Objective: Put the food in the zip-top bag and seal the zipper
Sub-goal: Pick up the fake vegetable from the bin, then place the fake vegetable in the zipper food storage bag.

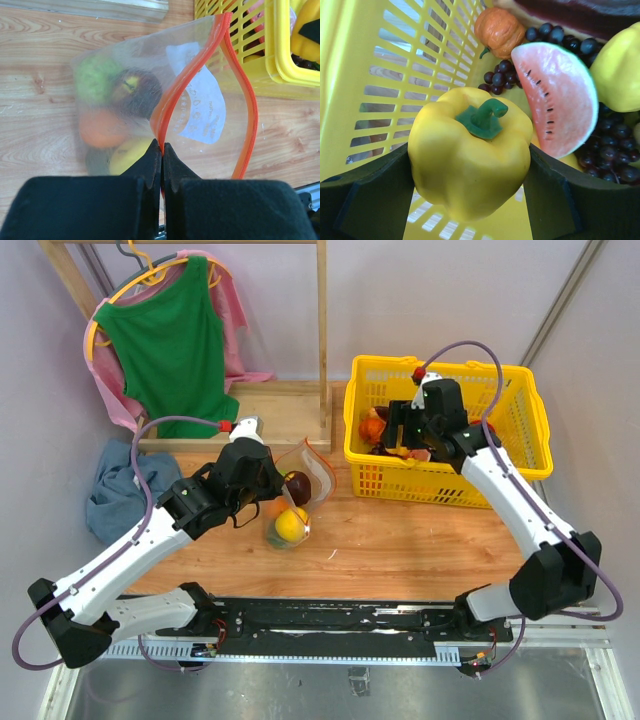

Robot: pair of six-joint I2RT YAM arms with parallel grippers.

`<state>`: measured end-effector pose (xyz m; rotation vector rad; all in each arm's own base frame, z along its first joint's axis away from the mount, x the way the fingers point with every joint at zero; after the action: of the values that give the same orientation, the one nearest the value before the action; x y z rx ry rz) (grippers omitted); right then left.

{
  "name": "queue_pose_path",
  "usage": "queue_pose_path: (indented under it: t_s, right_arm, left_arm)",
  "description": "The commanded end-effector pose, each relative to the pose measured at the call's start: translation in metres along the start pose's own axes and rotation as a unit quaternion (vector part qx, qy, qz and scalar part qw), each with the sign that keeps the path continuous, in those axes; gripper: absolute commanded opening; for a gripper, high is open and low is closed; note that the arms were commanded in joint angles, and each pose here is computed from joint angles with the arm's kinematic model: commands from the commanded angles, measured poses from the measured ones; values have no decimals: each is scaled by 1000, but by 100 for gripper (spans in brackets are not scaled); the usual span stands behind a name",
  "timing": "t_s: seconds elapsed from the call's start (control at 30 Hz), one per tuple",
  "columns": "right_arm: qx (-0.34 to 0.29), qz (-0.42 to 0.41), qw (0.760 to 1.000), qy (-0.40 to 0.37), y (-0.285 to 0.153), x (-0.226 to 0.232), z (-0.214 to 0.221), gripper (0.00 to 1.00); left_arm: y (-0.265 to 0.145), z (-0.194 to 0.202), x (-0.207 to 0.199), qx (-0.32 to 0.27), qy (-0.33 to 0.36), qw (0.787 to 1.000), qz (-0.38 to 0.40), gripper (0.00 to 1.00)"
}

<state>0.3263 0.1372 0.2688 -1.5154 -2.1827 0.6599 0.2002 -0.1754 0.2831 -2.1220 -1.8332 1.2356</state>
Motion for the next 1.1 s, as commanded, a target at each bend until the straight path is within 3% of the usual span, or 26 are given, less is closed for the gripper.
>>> queue_pose_path:
  t_s: [0.0, 0.2, 0.43, 0.8, 1.07]
  right_arm:
    - [-55, 23, 998, -21, -38, -1, -18, 51]
    - [-131, -13, 991, -35, -77, 17, -33, 49]
    - [-172, -115, 976, -68, -96, 66, -35, 49]
    - [-190, -266, 938, -116, -92, 155, -21, 51]
    - [-157, -283, 938, -127, -64, 182, -3, 55]
  left_arm:
    - [-8, -12, -8, -19, -9, 999, 26, 0]
    - [-8, -13, -10, -18, -7, 999, 29, 0]
    - [-9, -13, -12, -16, -9, 999, 35, 0]
    - [-7, -11, -13, -10, -7, 999, 40, 0]
    - [-6, -10, -14, -11, -7, 999, 47, 0]
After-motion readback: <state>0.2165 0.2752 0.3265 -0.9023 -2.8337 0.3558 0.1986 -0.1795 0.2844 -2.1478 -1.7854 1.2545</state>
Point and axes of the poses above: each gripper's point midway between its finger pads, its own y axis out along the fingers, its own x axis along the line the jaws close on, z = x × y, the point moved 6 cm from there along -y, back along the fingers, and after that the axes turned 11 degrees about -y, right-handed, at the moved point
